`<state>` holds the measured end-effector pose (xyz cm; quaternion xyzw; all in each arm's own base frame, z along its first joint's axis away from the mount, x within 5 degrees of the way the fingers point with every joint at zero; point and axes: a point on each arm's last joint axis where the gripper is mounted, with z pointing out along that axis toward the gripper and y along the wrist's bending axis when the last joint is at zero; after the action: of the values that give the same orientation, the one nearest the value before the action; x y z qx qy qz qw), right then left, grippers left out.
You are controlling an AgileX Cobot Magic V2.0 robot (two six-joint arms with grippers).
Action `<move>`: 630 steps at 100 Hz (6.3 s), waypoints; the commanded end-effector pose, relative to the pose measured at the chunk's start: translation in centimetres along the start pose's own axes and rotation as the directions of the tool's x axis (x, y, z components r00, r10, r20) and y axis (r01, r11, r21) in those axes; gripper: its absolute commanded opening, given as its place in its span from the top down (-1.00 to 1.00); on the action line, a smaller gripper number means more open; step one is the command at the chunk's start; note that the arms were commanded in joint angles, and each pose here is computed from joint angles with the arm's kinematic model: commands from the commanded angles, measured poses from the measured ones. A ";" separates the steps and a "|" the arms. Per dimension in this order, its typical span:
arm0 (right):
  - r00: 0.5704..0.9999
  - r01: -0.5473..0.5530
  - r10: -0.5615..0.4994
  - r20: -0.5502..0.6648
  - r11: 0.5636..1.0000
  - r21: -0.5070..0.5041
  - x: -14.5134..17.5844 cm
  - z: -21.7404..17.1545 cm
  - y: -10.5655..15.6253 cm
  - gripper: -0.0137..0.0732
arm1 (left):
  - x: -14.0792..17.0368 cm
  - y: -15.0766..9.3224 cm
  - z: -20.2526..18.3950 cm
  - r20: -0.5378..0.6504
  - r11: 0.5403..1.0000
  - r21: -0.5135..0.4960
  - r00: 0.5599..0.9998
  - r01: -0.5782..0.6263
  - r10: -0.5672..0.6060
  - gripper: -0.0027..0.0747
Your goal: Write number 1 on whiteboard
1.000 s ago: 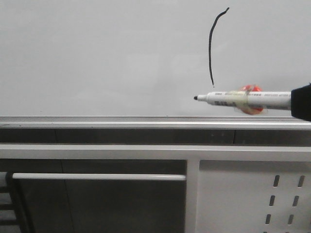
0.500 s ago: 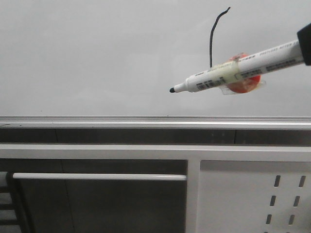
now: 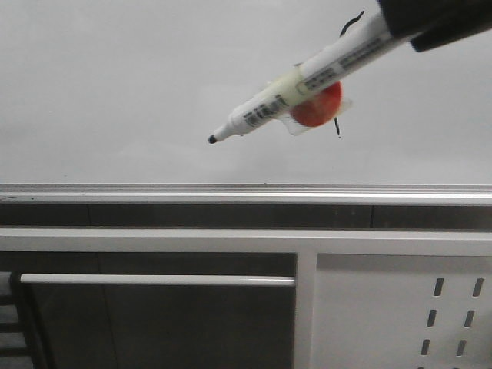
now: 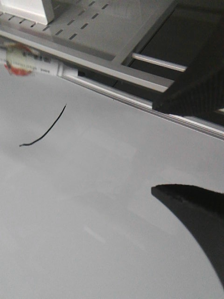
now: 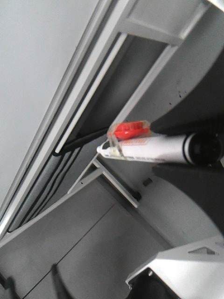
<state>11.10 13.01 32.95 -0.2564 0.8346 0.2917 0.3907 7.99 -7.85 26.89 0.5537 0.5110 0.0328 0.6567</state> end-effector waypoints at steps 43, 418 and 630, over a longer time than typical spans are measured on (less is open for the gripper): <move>0.998 0.070 -0.068 0.014 0.988 -0.137 -4.9 3.6 4.3 0.80 | -2.2 0.2 3.0 0.138 0.993 0.085 0.988 -0.087 0.074 0.15; 0.963 0.268 -0.254 -0.090 0.931 0.247 -2.9 -8.0 0.1 0.85 | -0.3 1.6 9.7 0.241 0.585 -0.085 0.586 0.807 -0.773 0.98; 0.955 0.296 -0.282 -0.088 0.926 0.234 -1.3 -5.6 -0.4 0.85 | 2.8 -0.9 14.2 0.426 0.456 -0.294 0.542 0.840 -0.725 0.98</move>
<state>8.95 9.00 35.53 -0.3381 0.8471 0.1101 0.3949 18.76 -16.62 19.42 0.1164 0.6970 -0.2058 0.6769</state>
